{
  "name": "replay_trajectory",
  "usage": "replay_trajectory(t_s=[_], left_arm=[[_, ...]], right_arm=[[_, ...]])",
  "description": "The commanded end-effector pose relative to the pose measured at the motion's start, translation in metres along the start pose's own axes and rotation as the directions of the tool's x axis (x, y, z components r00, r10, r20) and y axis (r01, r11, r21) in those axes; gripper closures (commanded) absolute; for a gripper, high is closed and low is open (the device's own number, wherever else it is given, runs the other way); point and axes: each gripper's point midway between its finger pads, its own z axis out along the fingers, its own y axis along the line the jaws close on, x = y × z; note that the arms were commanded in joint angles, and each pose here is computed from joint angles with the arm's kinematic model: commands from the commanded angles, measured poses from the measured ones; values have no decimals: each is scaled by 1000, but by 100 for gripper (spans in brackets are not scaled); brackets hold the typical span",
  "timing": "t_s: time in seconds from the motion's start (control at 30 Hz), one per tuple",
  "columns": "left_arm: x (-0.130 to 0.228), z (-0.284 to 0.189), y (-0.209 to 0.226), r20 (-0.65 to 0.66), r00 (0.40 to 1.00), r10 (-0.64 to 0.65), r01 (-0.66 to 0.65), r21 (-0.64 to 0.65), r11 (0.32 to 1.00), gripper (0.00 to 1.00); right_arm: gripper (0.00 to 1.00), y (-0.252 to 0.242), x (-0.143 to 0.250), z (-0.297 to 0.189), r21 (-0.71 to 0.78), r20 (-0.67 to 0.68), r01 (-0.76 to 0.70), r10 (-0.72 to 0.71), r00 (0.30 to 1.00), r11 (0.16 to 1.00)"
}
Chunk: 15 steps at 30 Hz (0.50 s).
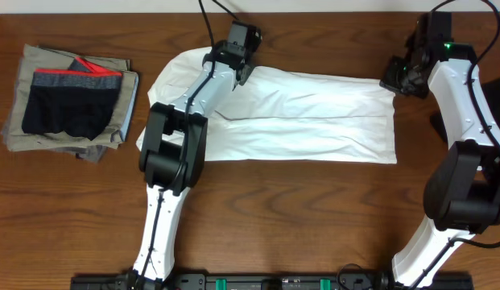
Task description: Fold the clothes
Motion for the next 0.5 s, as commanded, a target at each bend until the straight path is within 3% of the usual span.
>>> replay_trajectory(t_s=[0.0, 0.37, 0.47], left_arm=[[-24, -40, 22, 57, 991, -120, 122, -32, 992, 75], [-5, -91, 34, -45, 931, -362, 361, -32, 932, 75], [10, -98, 32, -104, 914, -393, 391, -43, 920, 81]], right_arm=[[99, -2, -3, -6, 30, 20, 23, -24, 1000, 999], [99, -5, 3, -6, 45, -4, -22, 22, 1000, 999], [99, -7, 7, -6, 51, -19, -26, 27, 999, 998]])
